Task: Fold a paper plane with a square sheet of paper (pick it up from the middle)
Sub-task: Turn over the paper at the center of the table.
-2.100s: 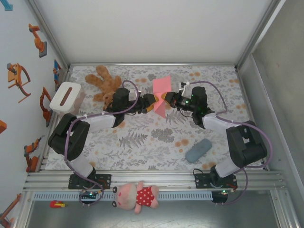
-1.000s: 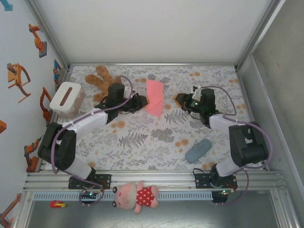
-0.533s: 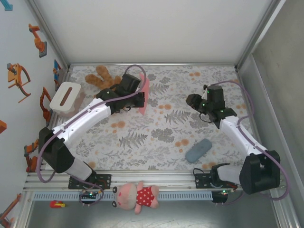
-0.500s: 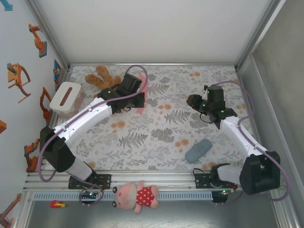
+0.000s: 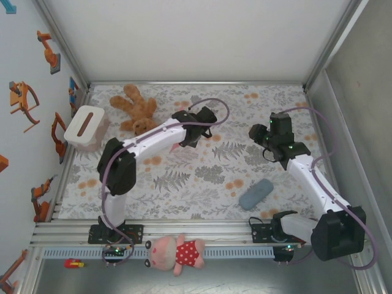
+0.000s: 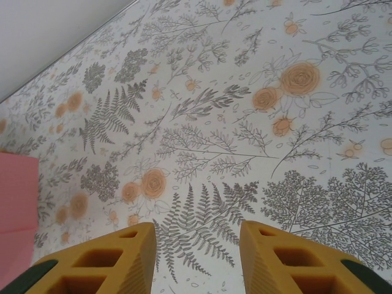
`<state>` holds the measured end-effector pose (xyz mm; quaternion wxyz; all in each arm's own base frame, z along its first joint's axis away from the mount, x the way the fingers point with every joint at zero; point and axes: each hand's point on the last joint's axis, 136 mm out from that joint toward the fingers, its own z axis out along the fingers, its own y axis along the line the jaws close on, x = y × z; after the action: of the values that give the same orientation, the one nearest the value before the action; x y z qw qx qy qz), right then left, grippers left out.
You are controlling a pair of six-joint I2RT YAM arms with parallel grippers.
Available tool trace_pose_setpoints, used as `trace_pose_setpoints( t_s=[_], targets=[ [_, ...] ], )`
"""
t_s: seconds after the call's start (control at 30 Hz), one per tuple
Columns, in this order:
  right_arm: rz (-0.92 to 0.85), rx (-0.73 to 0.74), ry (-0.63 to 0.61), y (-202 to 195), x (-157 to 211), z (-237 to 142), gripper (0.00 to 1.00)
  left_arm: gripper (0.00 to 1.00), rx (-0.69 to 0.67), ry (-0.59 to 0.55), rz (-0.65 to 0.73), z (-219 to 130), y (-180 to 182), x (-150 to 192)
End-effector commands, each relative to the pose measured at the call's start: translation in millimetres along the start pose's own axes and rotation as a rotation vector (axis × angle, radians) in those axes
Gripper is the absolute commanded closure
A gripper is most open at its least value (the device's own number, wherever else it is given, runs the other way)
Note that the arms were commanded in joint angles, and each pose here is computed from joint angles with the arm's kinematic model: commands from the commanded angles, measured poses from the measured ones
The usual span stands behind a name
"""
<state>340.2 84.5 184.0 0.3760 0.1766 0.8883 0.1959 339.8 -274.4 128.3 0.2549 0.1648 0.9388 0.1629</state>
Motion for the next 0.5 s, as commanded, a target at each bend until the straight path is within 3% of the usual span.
trace_pose_setpoints(
  t_s=[0.0,0.1,0.2,0.3,0.47],
  targets=[
    [0.026,0.052,-0.003,-14,3,-1,0.6,0.83,0.141,0.085,-0.047,2,-38,11],
    [0.044,0.052,0.013,-17,8,1,0.6,0.68,0.365,0.131,-0.114,3,-86,16],
    [0.048,0.054,0.025,-18,11,3,0.6,0.53,0.491,0.137,-0.164,-3,-103,12],
    [0.042,0.037,0.055,-15,16,9,0.6,0.45,0.571,0.108,-0.221,-12,-98,3],
    [0.058,-0.078,0.157,5,33,29,0.6,0.34,0.677,0.057,-0.429,-12,-56,-6]
  ],
)
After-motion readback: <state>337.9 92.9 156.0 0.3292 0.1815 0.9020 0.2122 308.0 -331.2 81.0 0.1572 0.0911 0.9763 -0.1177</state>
